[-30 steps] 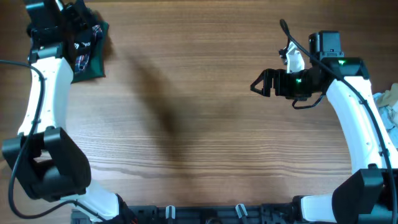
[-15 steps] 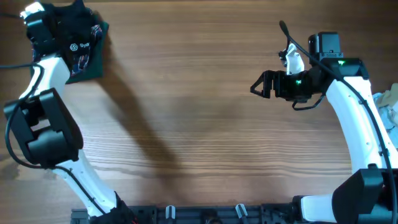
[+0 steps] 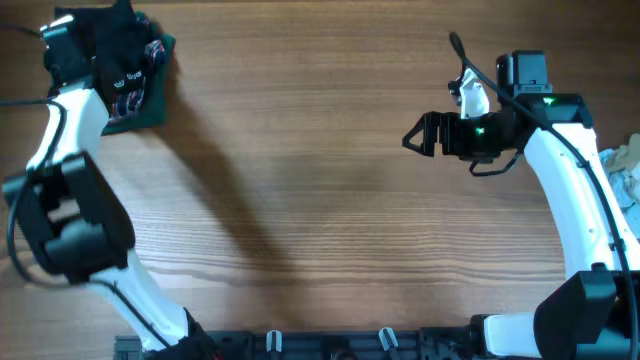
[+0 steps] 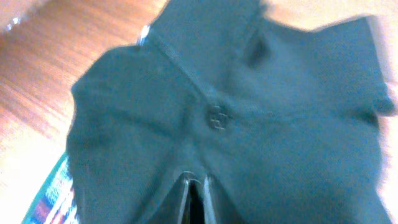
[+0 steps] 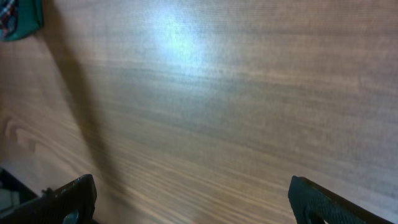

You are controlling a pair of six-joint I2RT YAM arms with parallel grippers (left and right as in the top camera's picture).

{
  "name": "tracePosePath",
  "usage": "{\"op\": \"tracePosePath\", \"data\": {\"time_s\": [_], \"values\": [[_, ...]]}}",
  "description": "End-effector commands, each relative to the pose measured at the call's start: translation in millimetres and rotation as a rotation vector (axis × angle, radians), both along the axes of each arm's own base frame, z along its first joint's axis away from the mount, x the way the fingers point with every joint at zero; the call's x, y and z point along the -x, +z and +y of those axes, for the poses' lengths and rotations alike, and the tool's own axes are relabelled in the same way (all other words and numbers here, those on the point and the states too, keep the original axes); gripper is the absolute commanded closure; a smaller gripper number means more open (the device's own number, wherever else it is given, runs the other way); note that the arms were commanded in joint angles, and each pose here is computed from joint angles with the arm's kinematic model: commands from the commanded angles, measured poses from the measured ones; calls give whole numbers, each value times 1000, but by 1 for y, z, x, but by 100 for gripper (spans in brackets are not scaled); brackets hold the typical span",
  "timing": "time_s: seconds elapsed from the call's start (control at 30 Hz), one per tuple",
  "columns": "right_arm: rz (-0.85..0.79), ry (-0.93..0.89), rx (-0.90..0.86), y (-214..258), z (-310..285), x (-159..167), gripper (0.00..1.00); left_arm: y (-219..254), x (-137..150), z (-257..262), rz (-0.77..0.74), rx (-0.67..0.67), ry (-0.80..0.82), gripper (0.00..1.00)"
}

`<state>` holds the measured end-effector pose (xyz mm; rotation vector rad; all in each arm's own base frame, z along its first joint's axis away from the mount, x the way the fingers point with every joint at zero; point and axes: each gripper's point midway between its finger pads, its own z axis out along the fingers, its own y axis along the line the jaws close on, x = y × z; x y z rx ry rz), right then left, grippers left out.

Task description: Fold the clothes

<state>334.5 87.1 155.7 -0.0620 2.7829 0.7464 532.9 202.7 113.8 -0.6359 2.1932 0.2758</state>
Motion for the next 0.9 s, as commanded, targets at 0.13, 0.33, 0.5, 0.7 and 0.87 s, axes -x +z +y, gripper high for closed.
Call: {"op": "tracePosePath", "data": {"time_s": [0.13, 0.33, 0.5, 0.7, 0.87], "values": [[-239, -7, 86, 72, -11, -32, 0, 183, 64, -87, -217, 70, -117, 19], [-497, -60, 235, 183, -36, 1, 0, 235, 134, -187, -249, 359, -392, 5], [-624, -122, 316, 228, -53, 80, 0, 221, 195, -278, -60, 426, -686, 8], [-745, -184, 363, 253, -65, 145, 0, 206, 250, -357, 95, 427, -942, 12], [-741, -219, 439, 251, -78, 145, 0, 214, 271, -379, 75, 332, -1012, 0]]}}
